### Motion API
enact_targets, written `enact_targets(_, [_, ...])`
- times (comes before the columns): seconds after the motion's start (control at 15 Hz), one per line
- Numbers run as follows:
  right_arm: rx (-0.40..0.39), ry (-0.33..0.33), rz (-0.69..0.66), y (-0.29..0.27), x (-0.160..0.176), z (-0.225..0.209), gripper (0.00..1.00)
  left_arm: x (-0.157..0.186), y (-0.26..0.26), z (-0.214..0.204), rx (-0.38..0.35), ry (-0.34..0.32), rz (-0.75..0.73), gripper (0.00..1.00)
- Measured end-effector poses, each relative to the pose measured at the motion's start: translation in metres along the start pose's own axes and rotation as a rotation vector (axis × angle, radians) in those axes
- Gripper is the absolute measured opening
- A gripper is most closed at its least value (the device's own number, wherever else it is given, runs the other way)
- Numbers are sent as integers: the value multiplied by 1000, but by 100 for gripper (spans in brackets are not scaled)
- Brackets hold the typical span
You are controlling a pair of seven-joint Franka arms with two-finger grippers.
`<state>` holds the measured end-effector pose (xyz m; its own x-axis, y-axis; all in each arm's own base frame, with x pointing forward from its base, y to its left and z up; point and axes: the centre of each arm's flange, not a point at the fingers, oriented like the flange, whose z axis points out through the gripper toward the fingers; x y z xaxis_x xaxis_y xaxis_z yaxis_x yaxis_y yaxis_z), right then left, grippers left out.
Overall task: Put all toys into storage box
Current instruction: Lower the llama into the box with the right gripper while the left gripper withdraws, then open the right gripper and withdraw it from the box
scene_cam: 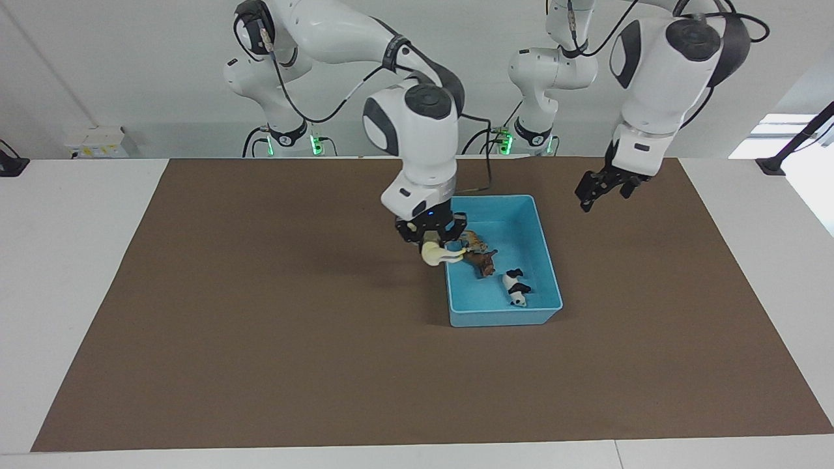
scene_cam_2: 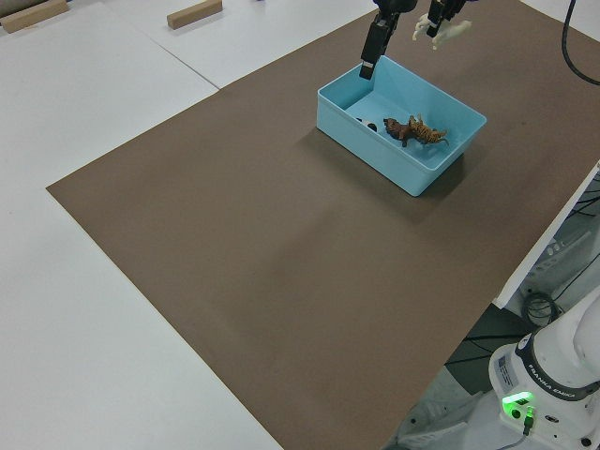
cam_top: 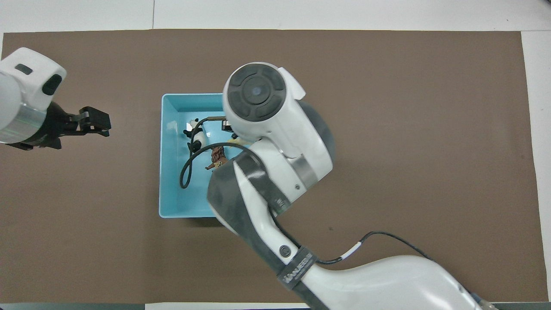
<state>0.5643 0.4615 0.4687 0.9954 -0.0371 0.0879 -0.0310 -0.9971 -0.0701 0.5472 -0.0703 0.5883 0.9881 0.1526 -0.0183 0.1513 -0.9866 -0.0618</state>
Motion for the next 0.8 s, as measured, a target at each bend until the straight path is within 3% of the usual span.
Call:
enact_targets(0.27, [44,32,-18,-64,-42,54,41,6,-50,-22,-7,-24,55,100])
enact_targets(0.53, [10,6,88,-60,-44,67,76,8,-70,-15,-34,-49,102,100])
enact_targets(0.73, [36,48,129,-46,-27,23,100,7,-60,-16,-67,-48,113,100])
enact_targets(0.8, [49,77,153,-29,-12,-3,100,7,-60,-17,-84,-48,111,100])
